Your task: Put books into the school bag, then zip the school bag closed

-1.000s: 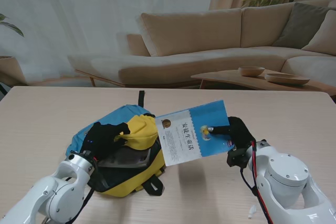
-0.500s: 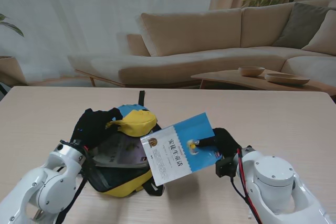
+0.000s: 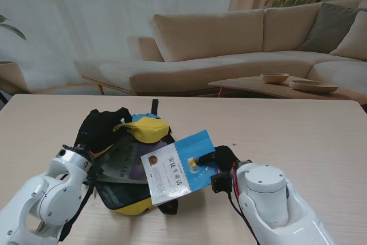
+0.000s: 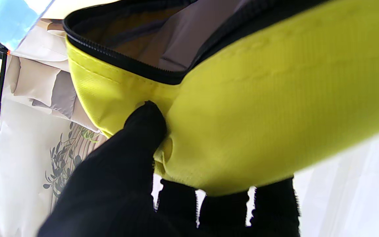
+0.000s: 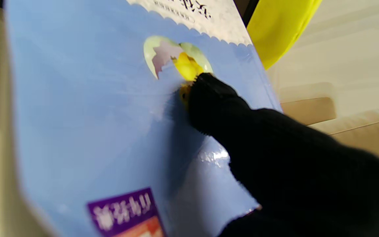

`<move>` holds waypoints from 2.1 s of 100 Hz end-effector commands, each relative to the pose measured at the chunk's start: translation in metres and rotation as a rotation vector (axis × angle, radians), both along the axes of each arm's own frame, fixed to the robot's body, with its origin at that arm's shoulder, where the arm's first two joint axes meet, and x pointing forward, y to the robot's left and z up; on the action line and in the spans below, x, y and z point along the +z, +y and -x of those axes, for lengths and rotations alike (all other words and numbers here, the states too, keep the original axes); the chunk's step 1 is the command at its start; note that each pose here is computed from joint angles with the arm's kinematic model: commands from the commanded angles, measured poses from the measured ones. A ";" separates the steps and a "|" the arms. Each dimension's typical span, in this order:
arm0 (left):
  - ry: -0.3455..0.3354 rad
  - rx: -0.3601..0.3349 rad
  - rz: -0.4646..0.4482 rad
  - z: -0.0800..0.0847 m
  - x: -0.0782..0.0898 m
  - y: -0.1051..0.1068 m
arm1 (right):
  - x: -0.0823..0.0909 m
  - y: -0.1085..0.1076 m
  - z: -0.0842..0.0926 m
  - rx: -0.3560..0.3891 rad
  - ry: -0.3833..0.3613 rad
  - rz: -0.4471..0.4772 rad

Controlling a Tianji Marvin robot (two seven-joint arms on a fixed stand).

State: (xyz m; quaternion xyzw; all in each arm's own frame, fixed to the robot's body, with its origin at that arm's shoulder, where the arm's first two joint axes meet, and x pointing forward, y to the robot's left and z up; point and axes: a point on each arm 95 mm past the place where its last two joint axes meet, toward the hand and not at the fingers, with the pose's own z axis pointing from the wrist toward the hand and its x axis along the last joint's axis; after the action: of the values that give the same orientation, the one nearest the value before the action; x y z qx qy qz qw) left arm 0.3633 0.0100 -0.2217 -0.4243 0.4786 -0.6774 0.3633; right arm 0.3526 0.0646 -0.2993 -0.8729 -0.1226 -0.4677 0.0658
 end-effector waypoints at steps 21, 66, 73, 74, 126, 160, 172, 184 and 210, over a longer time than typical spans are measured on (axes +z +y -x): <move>0.013 -0.014 0.014 0.004 0.004 -0.007 | 0.000 0.044 -0.005 -0.027 0.065 -0.048; 0.023 -0.034 0.016 0.008 0.004 -0.012 | -0.001 0.095 -0.011 -0.104 0.158 -0.041; 0.023 -0.033 0.019 0.009 0.004 -0.012 | 0.000 0.103 -0.011 -0.119 0.169 -0.051; 0.023 -0.032 0.019 0.010 0.003 -0.012 | 0.000 0.104 -0.011 -0.120 0.170 -0.052; 0.023 -0.026 0.041 0.022 0.001 -0.014 | -0.001 0.144 -0.022 -0.171 0.208 -0.054; 0.021 -0.020 0.057 0.024 0.002 -0.014 | -0.005 0.167 -0.029 -0.192 0.226 -0.042; 0.018 -0.021 0.061 0.024 0.003 -0.014 | -0.007 0.175 -0.031 -0.204 0.241 -0.050; 0.021 -0.021 0.062 0.024 0.002 -0.015 | -0.009 0.182 -0.034 -0.224 0.259 -0.061; 0.020 -0.018 0.066 0.027 0.002 -0.015 | -0.015 0.194 -0.042 -0.283 0.282 -0.069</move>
State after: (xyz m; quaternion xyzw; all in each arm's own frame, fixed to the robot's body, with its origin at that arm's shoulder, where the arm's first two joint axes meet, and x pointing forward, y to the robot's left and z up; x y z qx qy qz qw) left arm 0.3404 -0.0004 -0.2251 -0.4402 0.4660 -0.6862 0.3438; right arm 0.3949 0.2452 -0.3220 -0.9380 0.0321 -0.3441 0.0277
